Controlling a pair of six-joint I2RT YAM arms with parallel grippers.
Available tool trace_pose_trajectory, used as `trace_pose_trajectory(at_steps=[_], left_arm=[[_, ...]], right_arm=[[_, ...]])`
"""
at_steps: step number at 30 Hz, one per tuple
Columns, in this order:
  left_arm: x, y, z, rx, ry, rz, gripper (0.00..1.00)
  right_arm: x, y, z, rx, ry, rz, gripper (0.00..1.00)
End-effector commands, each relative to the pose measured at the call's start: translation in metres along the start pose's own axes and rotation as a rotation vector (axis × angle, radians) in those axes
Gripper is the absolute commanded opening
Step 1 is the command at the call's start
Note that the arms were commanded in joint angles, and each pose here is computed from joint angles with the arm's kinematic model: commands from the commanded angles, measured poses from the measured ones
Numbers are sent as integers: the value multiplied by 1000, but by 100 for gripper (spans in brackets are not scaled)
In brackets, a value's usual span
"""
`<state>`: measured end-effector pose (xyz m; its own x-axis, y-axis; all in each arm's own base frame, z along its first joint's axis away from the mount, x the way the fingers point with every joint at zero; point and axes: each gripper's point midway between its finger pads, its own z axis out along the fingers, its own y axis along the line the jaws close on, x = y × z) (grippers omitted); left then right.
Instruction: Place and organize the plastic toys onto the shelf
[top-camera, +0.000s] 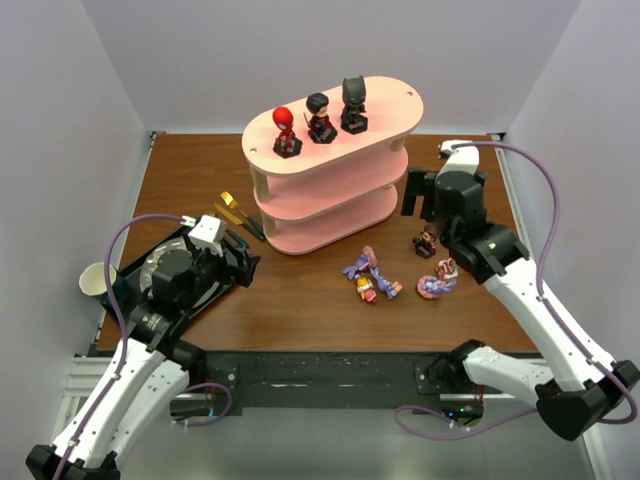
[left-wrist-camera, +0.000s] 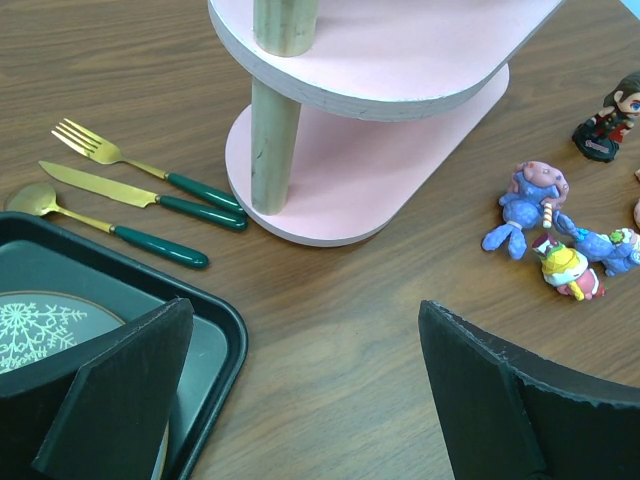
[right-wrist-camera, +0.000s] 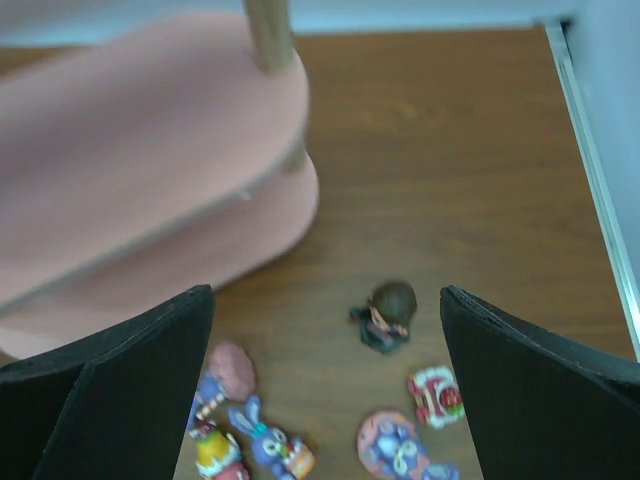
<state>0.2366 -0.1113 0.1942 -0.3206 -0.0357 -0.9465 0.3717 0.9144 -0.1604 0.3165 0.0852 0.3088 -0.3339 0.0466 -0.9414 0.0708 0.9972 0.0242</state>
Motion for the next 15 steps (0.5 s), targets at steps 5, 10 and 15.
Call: trace_pose_trajectory(at_steps=[5, 10, 15], left_arm=[[-21, -6, 0, 27, -69, 18, 100], [-22, -6, -1, 26, -75, 18, 100], [-23, -7, -2, 31, -79, 19, 100]], right_arm=[[88, -45, 22, 307, 32, 200, 92], [132, -45, 43, 351, 32, 282, 88], [157, -39, 64, 360, 33, 285, 81]])
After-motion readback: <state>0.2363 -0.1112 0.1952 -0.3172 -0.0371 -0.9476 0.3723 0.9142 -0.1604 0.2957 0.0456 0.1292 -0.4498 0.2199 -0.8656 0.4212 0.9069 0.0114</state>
